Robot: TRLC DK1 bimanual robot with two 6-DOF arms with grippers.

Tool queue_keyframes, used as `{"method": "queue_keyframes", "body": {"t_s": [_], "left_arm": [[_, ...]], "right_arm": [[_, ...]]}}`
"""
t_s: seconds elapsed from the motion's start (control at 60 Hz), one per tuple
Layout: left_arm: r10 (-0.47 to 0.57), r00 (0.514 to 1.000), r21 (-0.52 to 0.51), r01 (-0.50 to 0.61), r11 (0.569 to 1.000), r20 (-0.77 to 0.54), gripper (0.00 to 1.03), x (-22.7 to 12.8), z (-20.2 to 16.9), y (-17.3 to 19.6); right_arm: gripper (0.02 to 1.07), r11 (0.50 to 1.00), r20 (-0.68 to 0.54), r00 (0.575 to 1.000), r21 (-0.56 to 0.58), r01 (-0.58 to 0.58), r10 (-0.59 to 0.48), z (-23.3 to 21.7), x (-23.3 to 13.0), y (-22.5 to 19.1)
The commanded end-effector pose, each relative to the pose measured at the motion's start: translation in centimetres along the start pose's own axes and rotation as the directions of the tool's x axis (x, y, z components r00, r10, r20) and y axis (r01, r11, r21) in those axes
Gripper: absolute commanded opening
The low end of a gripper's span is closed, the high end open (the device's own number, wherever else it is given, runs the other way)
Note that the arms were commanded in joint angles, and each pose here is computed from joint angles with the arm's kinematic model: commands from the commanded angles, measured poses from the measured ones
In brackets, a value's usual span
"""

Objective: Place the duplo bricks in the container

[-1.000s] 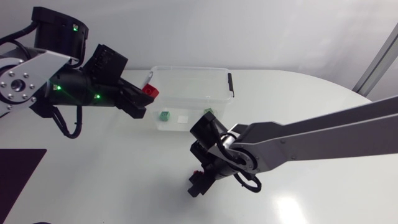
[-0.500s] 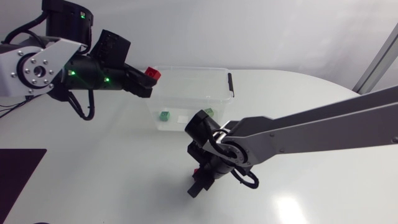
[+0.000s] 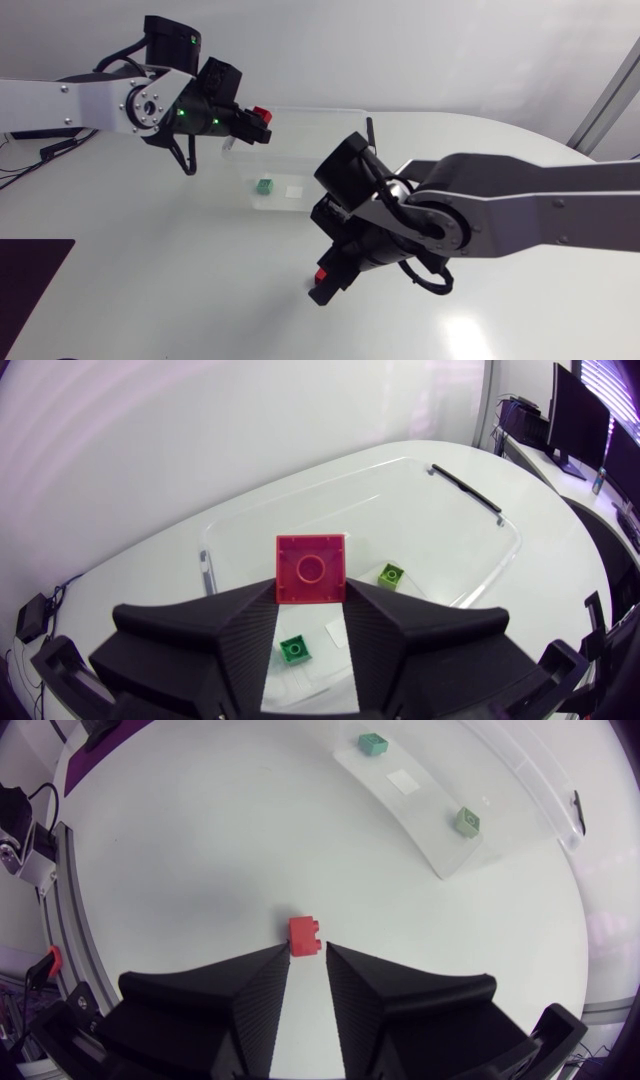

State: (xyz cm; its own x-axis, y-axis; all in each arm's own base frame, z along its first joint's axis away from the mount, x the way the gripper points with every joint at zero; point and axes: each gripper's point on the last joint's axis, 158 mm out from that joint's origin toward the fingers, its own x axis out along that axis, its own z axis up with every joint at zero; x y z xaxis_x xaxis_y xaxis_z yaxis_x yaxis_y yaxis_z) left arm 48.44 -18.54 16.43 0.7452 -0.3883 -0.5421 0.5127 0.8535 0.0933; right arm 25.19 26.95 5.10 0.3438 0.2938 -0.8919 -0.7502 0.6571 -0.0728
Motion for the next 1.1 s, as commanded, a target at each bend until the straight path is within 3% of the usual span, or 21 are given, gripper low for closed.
{"method": "queue_keyframes", "body": {"t_s": [0.0, 0.1, 0.183, 0.25, 0.333, 0.5, 0.65, 0.767, 0.8, 0.9, 1.083], "left_arm": [[0.016, 1.000, -0.023, -0.015, 1.000, 0.018, 0.29, 1.1, 1.1, 0.6], [0.035, 0.999, -0.025, -0.035, 0.999, 0.014, 0.39, 2.1, 1.5, 1.3], [0.046, 0.999, -0.030, -0.046, 0.998, 0.001, 0.61, 3.0, 1.8, 1.8], [0.049, 0.999, -0.031, -0.050, 0.998, -0.015, 0.83, 3.7, 1.7, 2.0], [0.057, 0.998, -0.032, -0.057, 0.998, -0.010, 0.97, 3.8, 2.1, 2.2], [0.074, 0.997, -0.043, -0.074, 0.996, 0.004, 0.99, 2.6, 3.1, 3.2], [0.102, 0.994, -0.053, -0.100, 0.994, 0.040, 0.99, -1.0, 4.7, 4.2], [0.121, 0.989, -0.057, -0.117, 0.991, 0.080, 0.99, -5.0, 5.9, 4.4], [0.126, 0.988, -0.057, -0.122, 0.991, 0.089, 0.99, -6.1, 6.1, 4.4], [0.148, 0.982, -0.064, -0.141, 0.988, 0.116, 0.99, -9.4, 6.3, 4.7], [0.179, 0.972, -0.064, -0.171, 0.983, 0.155, 0.99, -14.2, 5.7, 4.7]], "right_arm": [[0.43, 1.000, -0.056, 0.998, 0.016, 0.011, -0.010, -0.9, 1.4, -0.9], [0.74, 1.000, -0.105, 0.994, 0.028, 0.003, 0.000, -1.6, 3.0, -1.1], [0.92, 1.000, -0.130, 0.991, 0.026, -0.006, 0.009, -1.7, 4.0, -0.8], [0.97, 1.000, -0.156, 0.988, 0.026, -0.012, 0.016, -1.9, 5.1, -0.7], [0.98, 0.999, -0.166, 0.986, 0.026, -0.020, 0.024, -1.6, 5.9, -0.5], [0.98, 0.998, -0.206, 0.977, 0.026, -0.049, 0.053, -1.9, 6.9, 0.2], [0.97, 0.998, -0.259, 0.964, 0.038, -0.055, 0.063, -3.0, 7.9, -0.2], [0.82, 0.998, -0.279, 0.958, 0.025, -0.058, 0.063, -3.5, 8.3, -0.1], [0.74, 0.998, -0.276, 0.959, 0.022, -0.057, 0.061, -3.5, 8.4, -0.1], [0.37, 0.998, -0.250, 0.967, 0.013, -0.054, 0.056, -2.6, 8.5, -0.1], [0.32, 0.998, -0.247, 0.968, -0.003, -0.058, 0.055, -2.6, 8.3, 0.4]]}}
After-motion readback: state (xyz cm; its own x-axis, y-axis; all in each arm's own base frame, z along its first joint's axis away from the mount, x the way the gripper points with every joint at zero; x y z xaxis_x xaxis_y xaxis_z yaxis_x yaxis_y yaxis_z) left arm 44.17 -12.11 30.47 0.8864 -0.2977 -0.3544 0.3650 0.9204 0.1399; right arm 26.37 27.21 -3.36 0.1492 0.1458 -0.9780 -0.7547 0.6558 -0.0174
